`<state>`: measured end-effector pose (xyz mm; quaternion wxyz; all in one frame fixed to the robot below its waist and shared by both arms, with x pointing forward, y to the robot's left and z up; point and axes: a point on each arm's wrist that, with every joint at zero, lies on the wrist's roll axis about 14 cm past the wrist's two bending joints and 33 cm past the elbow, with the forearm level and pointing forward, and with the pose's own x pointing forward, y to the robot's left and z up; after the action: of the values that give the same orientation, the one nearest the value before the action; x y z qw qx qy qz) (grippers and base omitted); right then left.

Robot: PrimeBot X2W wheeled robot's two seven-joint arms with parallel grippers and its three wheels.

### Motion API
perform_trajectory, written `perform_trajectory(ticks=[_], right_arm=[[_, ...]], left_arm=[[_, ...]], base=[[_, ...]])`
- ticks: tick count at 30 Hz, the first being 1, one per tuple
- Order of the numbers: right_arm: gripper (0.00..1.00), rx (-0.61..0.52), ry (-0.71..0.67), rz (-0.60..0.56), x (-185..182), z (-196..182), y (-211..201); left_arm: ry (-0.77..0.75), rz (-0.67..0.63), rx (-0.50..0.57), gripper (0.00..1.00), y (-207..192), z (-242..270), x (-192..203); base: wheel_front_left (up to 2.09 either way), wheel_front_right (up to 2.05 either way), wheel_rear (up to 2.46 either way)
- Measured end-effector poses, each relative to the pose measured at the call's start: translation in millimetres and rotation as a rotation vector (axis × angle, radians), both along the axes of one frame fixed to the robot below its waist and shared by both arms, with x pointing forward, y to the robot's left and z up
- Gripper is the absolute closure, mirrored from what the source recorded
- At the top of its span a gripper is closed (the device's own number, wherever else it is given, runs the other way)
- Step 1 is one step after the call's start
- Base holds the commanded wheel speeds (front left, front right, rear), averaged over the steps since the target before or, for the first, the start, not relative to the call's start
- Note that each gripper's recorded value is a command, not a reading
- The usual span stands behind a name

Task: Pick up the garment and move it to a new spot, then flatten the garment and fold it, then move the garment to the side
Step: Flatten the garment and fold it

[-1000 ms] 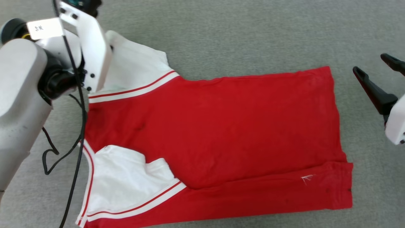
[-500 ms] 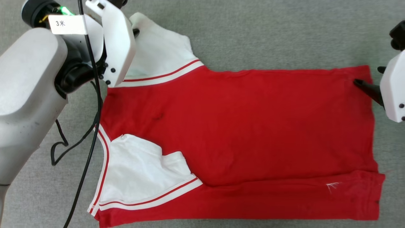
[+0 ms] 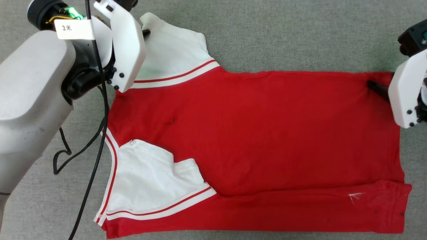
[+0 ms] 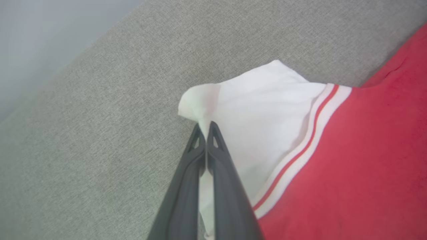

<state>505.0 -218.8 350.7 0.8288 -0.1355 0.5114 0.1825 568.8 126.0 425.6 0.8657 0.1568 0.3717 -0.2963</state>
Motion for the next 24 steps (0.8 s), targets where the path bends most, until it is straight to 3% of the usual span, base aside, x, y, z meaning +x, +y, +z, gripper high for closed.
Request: perform_trajectory(ticks=[4,12,24], right_arm=[[1.00,0.092,-0.118,-0.008,8,23,13],[1.00,0.144,-0.264,-0.010,-7,66,8],[1.00,0.197,-0.327,-0.008,-66,87,5]], left_arm=[[-0.042,0.016,-0.026,1.00,4,17,-4],[-0.095,0.041,-0.062,1.00,16,46,-32],[-0.118,0.056,-0.084,1.00,27,59,-110]], base=[[0.00,0.00,0.00],[0.00,0.00,0.00],[0.00,0.00,0.00]])
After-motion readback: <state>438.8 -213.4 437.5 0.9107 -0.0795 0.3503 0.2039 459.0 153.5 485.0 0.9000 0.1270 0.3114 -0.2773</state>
